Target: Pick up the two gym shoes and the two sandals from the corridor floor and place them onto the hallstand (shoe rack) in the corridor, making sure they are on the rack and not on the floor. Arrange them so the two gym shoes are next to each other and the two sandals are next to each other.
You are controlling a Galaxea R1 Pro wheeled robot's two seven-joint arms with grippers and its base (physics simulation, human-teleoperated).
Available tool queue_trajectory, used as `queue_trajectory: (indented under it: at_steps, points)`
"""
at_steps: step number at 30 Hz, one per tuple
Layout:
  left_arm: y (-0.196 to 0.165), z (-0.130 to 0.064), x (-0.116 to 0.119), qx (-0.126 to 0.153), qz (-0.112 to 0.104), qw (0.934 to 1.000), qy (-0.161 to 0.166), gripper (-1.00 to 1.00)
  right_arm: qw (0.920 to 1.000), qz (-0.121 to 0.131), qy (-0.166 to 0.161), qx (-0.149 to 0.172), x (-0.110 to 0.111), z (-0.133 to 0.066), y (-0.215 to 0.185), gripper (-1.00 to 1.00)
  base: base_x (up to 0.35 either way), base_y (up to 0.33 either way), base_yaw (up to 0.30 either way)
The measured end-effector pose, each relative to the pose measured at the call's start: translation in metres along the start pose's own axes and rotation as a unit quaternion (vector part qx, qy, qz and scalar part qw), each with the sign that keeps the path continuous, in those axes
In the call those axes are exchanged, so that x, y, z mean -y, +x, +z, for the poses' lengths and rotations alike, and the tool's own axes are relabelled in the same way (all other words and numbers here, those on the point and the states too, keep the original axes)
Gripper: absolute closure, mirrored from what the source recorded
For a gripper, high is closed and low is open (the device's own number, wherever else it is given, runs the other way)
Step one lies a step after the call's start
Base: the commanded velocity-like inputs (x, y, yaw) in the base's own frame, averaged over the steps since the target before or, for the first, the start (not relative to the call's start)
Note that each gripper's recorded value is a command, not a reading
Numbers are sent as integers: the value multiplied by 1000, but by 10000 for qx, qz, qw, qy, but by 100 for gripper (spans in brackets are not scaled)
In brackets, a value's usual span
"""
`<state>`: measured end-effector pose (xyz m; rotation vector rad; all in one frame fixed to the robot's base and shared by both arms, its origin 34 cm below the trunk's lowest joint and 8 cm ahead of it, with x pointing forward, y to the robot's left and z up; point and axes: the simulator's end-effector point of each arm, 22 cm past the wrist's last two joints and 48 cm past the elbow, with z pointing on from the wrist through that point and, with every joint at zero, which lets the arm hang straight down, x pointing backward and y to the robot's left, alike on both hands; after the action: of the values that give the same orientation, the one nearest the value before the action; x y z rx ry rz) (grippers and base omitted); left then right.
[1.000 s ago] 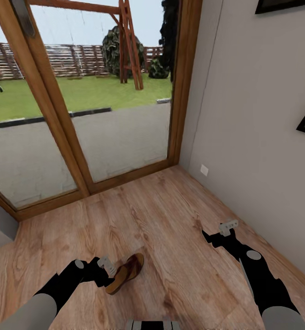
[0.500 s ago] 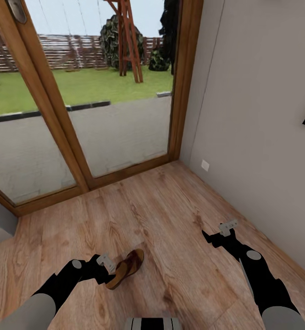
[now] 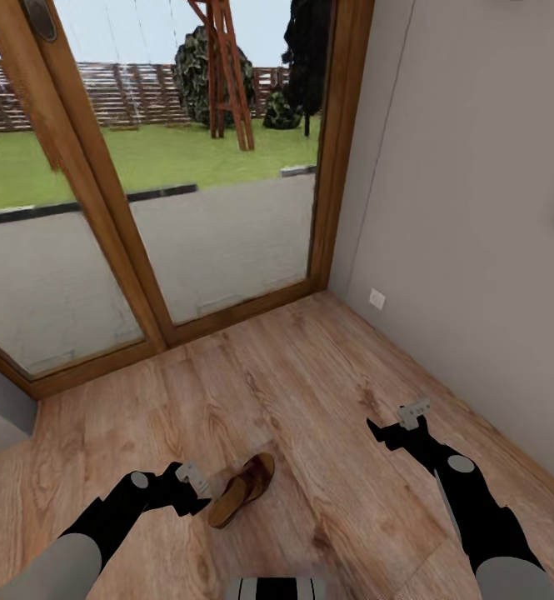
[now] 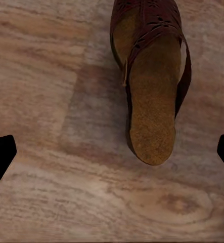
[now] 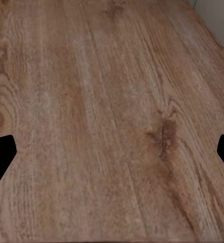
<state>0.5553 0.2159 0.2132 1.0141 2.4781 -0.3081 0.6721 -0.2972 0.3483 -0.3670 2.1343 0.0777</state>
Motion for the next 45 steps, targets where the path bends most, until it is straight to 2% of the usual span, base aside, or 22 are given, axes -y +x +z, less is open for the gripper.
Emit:
queue_trajectory:
  at_steps: [12,22,39,45]
  points:
    - [0,0,1,-5,5,10000,-4,-100,10000,-3,0,4,0,0,0,-100,0,42,-176]
    - [0,0,1,-8,3,10000,-4,-100,10000,-3,1,6,0,0,-1,-100,196,30,-9]
    - [5,2,2,-53,-15,10000,-8,-100,10000,-16,13,29,1,0,-3,-100,14,3,0]
    - [21,11,9,-182,-84,9998,92,-100,9999,9,-19,-101,-2,5,13,-100,0,0,0]
